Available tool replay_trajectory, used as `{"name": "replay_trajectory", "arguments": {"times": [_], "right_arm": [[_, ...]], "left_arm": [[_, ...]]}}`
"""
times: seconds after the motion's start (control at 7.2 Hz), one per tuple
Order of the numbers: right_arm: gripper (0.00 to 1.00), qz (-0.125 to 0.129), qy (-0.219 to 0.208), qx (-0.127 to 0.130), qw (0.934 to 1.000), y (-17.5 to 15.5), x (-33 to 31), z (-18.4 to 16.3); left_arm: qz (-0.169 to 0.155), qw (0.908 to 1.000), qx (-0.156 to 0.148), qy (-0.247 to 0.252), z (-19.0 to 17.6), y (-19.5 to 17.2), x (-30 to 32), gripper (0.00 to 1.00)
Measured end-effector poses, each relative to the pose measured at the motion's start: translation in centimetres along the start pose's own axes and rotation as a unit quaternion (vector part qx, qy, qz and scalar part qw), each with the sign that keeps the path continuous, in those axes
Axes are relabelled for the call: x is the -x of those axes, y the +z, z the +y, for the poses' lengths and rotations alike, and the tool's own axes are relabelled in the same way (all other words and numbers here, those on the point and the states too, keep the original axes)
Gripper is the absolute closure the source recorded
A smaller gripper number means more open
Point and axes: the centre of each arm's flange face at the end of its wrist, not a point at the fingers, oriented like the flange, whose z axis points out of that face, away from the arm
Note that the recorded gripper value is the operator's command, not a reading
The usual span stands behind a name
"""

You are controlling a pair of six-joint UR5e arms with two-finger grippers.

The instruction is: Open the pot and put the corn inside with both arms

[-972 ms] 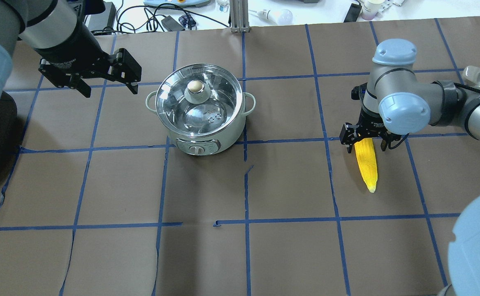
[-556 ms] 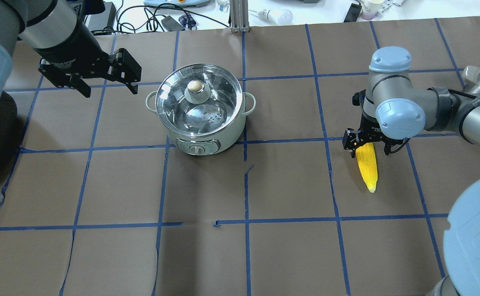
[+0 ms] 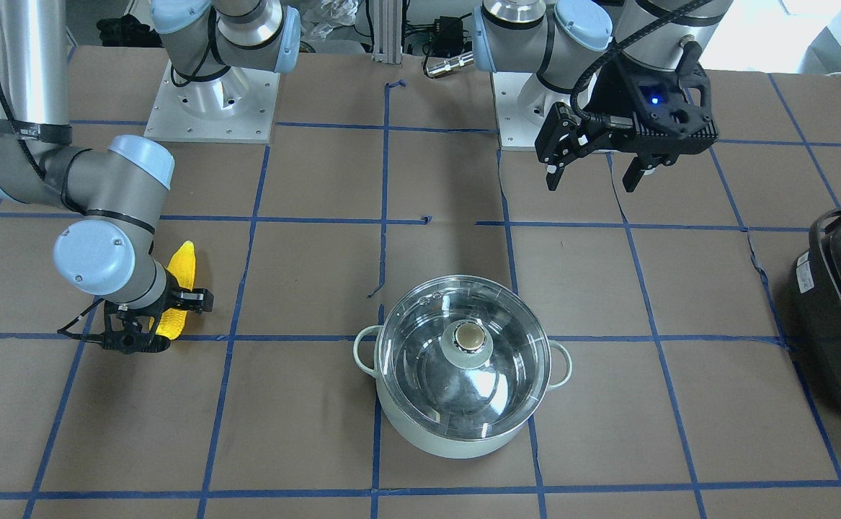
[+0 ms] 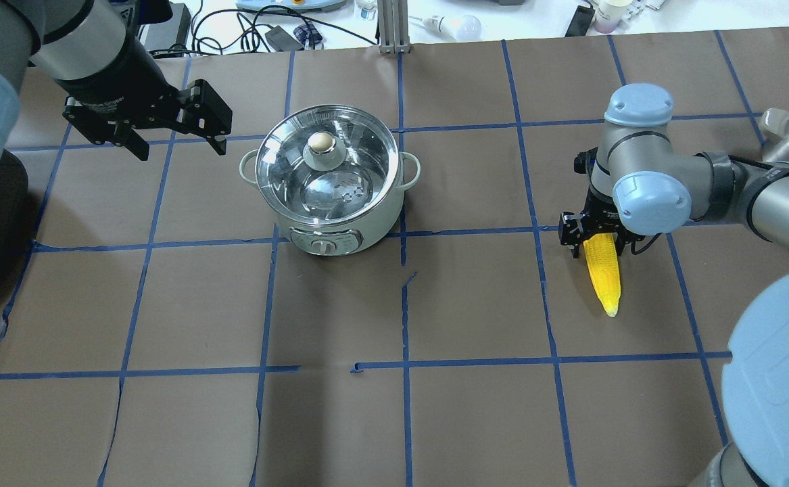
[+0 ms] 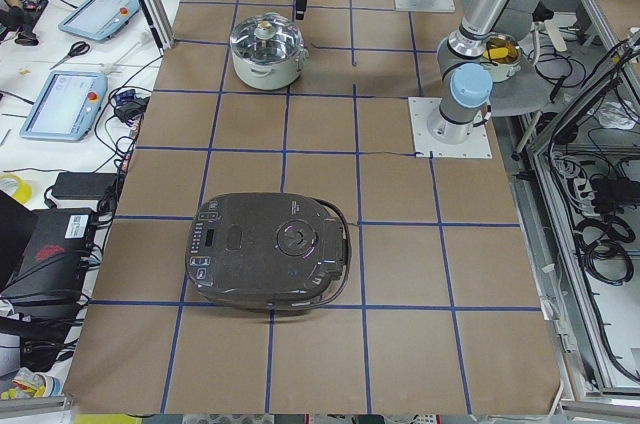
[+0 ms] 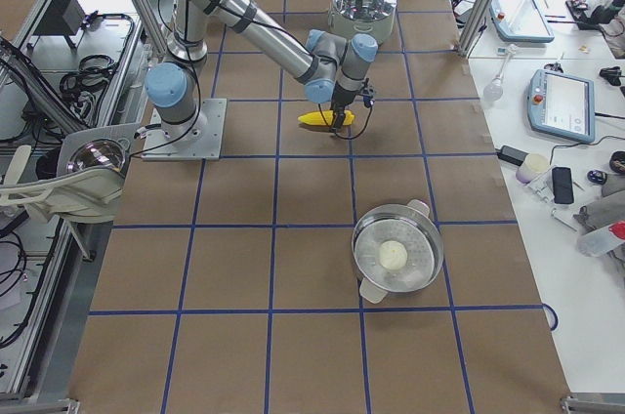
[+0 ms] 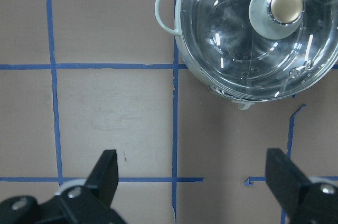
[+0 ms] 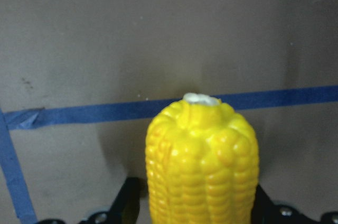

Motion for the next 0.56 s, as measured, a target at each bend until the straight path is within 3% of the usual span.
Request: {"name": "replay_trajectory", "arguments": {"times": [0.56], "right_arm": [[1.00, 0.001, 0.009, -0.037, 0.9993, -3.9, -0.7, -1.8]], "left_arm": [[0.000, 1.0000, 0.000, 0.000, 0.0, 0.0, 0.0, 0.00]]}}
